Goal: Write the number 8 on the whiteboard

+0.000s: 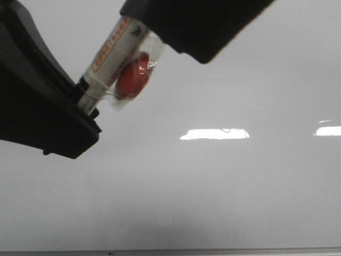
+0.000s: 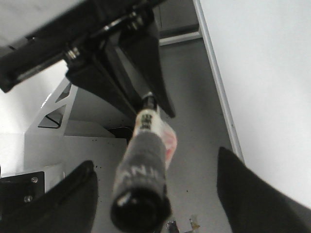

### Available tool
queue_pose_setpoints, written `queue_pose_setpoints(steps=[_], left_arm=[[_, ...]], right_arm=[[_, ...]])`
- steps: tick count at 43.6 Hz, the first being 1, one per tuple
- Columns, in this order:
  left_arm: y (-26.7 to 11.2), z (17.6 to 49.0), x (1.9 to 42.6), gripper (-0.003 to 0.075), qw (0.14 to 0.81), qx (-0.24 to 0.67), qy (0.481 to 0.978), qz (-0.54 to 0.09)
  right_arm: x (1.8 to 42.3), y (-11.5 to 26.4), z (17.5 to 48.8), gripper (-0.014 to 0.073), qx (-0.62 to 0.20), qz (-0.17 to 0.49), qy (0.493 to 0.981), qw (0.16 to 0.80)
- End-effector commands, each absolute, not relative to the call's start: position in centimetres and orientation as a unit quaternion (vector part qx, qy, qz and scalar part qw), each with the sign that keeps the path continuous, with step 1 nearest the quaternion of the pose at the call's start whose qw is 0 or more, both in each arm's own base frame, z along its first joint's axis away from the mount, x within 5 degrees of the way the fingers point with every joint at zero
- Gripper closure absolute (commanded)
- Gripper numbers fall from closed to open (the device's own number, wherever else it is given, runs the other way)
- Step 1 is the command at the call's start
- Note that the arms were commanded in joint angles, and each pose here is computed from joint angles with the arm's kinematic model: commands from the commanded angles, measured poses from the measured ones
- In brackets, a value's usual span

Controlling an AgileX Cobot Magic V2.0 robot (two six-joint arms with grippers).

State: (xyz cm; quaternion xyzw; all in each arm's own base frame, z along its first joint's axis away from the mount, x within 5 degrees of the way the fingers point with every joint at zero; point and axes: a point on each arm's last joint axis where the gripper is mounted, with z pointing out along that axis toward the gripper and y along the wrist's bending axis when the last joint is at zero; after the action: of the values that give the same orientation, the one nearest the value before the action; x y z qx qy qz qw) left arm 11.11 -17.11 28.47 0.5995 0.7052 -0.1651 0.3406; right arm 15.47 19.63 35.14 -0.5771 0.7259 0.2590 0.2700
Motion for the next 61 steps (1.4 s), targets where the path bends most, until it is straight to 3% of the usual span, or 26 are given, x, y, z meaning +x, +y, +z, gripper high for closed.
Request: queue_pose_setpoints(steps=[1,6,9,22,24,26,33,37,43,51,58,61], left_arm=[[-17.5,30.3,11.2,0.0731,0.390,0.580,0.692,-0.182],[-17.5,30.3,11.2,0.0731,0.390,0.580,0.692,-0.182],[-17.5,30.3,11.2,0.0731,0.390,0.580,0.692,-0.182],[-17.5,30.4,11.3,0.0702,0.396,0.578,0.690,-0.182],[-17.5,30.4,11.3,0.0651,0.396,0.577,0.691,-0.182],[-17.5,30.4,11.3,0.0584,0.398,0.575,0.691,-0.183],[-17.7,30.6,11.4,0.0226,0.405,0.549,0.703,-0.200],[-17.4,31.1,11.4,0.0155,0.413,0.520,0.716,-0.216],[-16.1,32.2,10.5,0.0236,0.439,0.498,0.711,-0.231],[-13.2,32.8,8.6,0.0478,0.502,0.442,0.695,-0.265],[-10.4,31.6,6.8,0.0699,0.547,0.384,0.679,-0.304],[-9.4,31.0,6.1,0.0741,0.557,0.366,0.673,-0.319]], right_arm=[[15.3,20.4,37.2,0.0056,-0.578,0.281,0.704,0.303],[15.7,21.0,37.1,0.0071,-0.582,0.281,0.703,0.295],[15.9,21.2,36.9,0.0135,-0.584,0.282,0.704,0.288],[16.0,21.4,36.8,0.0608,-0.588,0.283,0.705,0.278],[16.0,21.3,36.8,0.0669,-0.587,0.282,0.705,0.279],[16.1,21.3,36.8,0.0662,-0.588,0.282,0.705,0.279],[16.4,21.2,36.8,0.0666,-0.587,0.269,0.708,0.286],[17.3,20.3,36.4,0.0666,-0.565,0.259,0.730,0.284],[19.9,17.3,35.5,0.0666,-0.500,0.238,0.787,0.272],[22.4,13.5,34.9,0.0666,-0.426,0.220,0.832,0.278],[23.8,12.1,35.3,0.0666,-0.371,0.224,0.843,0.319],[24.1,12.1,35.5,0.0666,-0.359,0.230,0.841,0.333]])
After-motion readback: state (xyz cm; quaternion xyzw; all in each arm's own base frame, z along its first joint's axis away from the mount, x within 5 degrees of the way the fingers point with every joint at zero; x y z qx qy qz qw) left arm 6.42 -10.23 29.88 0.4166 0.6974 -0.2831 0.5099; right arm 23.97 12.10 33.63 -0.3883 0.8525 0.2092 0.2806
